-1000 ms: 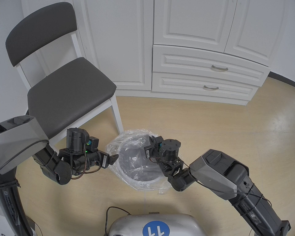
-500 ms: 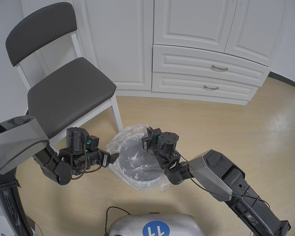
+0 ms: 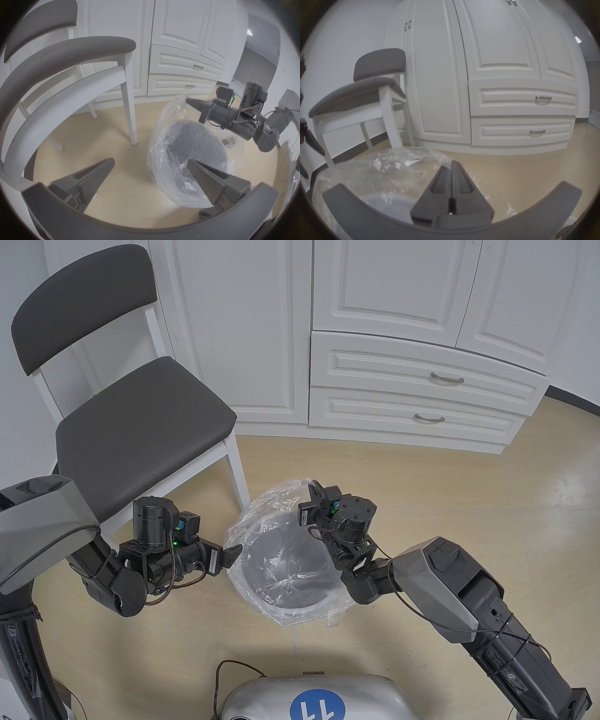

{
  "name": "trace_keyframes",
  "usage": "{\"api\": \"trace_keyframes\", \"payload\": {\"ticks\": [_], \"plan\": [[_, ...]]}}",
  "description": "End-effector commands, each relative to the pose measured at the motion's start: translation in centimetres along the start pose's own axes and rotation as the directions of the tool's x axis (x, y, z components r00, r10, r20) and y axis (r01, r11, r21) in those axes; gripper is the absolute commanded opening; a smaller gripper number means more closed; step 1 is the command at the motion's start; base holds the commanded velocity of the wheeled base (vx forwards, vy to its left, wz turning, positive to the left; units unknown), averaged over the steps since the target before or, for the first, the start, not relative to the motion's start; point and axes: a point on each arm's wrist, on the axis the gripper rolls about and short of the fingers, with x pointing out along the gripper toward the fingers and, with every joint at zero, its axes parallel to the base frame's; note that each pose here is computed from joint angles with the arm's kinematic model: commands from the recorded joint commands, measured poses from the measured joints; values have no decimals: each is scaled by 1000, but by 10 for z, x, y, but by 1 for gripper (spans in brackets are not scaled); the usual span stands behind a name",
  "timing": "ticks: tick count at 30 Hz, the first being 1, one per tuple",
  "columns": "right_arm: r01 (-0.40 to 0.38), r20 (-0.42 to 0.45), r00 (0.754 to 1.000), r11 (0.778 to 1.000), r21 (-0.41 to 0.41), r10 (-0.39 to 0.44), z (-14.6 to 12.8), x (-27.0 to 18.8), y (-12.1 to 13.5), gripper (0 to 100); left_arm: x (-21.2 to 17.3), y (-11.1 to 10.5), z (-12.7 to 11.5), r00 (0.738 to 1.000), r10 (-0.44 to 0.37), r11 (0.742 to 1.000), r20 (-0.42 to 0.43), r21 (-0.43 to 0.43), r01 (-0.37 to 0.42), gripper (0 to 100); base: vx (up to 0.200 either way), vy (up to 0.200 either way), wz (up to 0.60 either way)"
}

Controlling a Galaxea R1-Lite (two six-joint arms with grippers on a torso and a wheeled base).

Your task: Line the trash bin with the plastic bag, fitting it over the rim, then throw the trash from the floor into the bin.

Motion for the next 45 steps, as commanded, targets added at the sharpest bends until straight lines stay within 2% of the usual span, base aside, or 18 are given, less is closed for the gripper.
{"api": "trace_keyframes", "payload": {"ticks": [1, 2, 4, 8, 11, 13, 14, 17, 25, 28, 32, 34, 35, 39, 42, 43, 44, 45], "plan": [[10, 46, 999, 1000, 6, -10, 28, 6, -4, 0, 1, -1, -3, 1000, -1, 1000, -3, 2, 1, 100, 0, 0, 0], [11, 42, 999, 1000, -5, -11, 26, 6, -4, 100, 1, -1, -2, 1000, -1, 1000, 0, 2, 1, 100, 0, 0, 0], [12, 39, 999, 999, -36, -11, 21, 5, -4, 100, 1, -1, -3, 1000, -3, 1000, -3, 0, 3, 100, 0, 0, 0], [11, 76, 997, 999, -34, -8, 29, 5, -2, 100, 2, -1, -5, 1000, -3, 1000, -8, 0, 3, 100, 0, 0, 0], [-72, -17, 997, 995, -71, 71, 56, -14, -5, 100, 2, -1, -4, 1000, -2, 1000, 4, 1, 2, 100, 0, 0, 0], [-162, -115, 982, 983, -82, 152, 71, -35, -10, 100, 1, -1, -3, 1000, -2, 1000, 17, 2, 2, 100, 0, 0, 0], [-217, -170, 965, 973, -81, 201, 84, -48, -15, 100, 1, -1, -2, 1000, 0, 1000, 23, 2, 0, 100, 0, 0, 0], [-258, -238, 943, 963, -73, 234, 104, -71, -29, 100, 1, -1, -2, 1000, -1, 1000, 29, 4, 1, 100, 0, 0, 0], [-213, -246, 946, 977, 28, 213, 122, -102, -47, 100, 2, -7, -3, 1000, -13, 1000, 24, 10, 13, 100, 0, 0, 0], [-168, -240, 952, 980, 106, 189, 126, -119, -53, 100, 3, -7, -1, 1000, -11, 1000, 30, 9, 10, 100, 0, 0, 0], [-121, -261, 953, 983, 140, 155, 121, -136, -66, 100, 5, -9, 2, 999, -17, 1000, 41, 7, 16, 100, 0, 0, 0], [-112, -295, 944, 985, 133, 147, 116, -139, -69, 100, 6, -11, 3, 999, -19, 1000, 41, -4, 20, 100, 0, 0, 0], [-99, -362, 922, 988, 120, 136, 110, -137, -70, 100, 8, -15, 7, 999, -27, 999, 47, -35, 29, 100, 0, 0, 0], [-14, -476, 877, 994, 105, 63, 108, -130, -76, 100, 13, -27, 18, 998, -59, 989, 25, -138, 62, 100, 0, 0, 0], [17, -501, 864, 992, 126, 49, 113, -126, -77, 100, 17, -29, 23, 998, -67, 979, -10, -192, 64, 100, 0, 0, 0], [31, -524, 851, 990, 141, 48, 115, -125, -77, 100, 20, -31, 26, 997, -68, 972, -29, -228, 59, 100, 0, 0, 0], [52, -562, 826, 985, 164, 50, 113, -124, -76, 100, 24, -31, 32, 997, -52, 958, -57, -286, 34, 100, 0, 0, 0], [60, -571, 820, 983, 174, 51, 112, -121, -75, 100, 26, -31, 33, 996, -44, 953, -73, -303, 20, 100, 0, 0, 0]]}}
